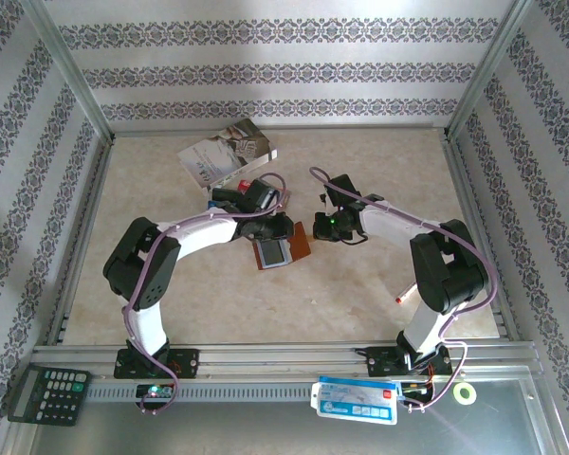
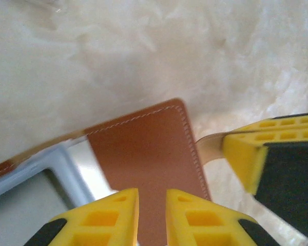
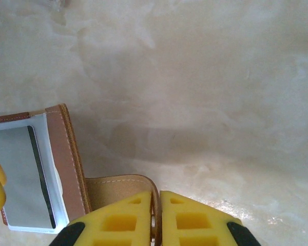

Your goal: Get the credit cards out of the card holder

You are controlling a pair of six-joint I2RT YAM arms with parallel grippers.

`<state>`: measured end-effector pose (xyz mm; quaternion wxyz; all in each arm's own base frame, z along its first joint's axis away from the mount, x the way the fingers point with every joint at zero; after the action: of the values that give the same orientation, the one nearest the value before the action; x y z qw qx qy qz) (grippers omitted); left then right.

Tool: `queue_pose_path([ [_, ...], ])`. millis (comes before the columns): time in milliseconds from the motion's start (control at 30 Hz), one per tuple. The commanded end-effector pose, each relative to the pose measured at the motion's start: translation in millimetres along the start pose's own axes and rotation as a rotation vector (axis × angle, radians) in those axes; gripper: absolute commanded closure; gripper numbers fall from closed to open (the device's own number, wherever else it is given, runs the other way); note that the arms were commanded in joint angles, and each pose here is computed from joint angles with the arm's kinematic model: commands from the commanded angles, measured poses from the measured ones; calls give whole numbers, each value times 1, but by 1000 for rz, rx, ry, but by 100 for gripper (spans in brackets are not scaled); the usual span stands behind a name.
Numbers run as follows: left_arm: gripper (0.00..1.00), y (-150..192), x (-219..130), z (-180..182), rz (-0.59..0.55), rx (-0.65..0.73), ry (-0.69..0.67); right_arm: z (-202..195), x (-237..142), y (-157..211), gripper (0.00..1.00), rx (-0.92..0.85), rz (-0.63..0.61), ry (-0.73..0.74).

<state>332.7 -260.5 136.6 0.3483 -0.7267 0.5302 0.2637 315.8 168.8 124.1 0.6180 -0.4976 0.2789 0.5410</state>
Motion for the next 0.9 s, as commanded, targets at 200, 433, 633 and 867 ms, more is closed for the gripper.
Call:
queue_pose_path([
  [200, 92, 4, 40, 3, 108, 7, -11, -3, -11, -5, 78, 43, -45, 9],
  [433, 100, 13, 55, 20, 161, 19, -73, -6, -34, -7, 71, 85, -128, 20],
  [633, 100, 19, 61, 32, 180, 25, -115, 4, -34, -5, 72, 122, -147, -111],
  [867, 100, 14, 46, 20, 146, 17, -88, 19, -16, 2, 81, 135, -104, -165],
])
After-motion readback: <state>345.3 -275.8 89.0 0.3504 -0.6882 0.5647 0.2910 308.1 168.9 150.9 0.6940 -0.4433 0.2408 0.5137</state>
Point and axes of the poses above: each hand's point on the last joint's axis, 136 mm out from that joint toward the fingers, its own x axis out along the fingers, its own z axis along the line the jaws close on, y = z × x, the point moved 8 cm from there along -x, back along the fingers, and after that the axes turned 8 degrees about -x, right-handed, at the moved point
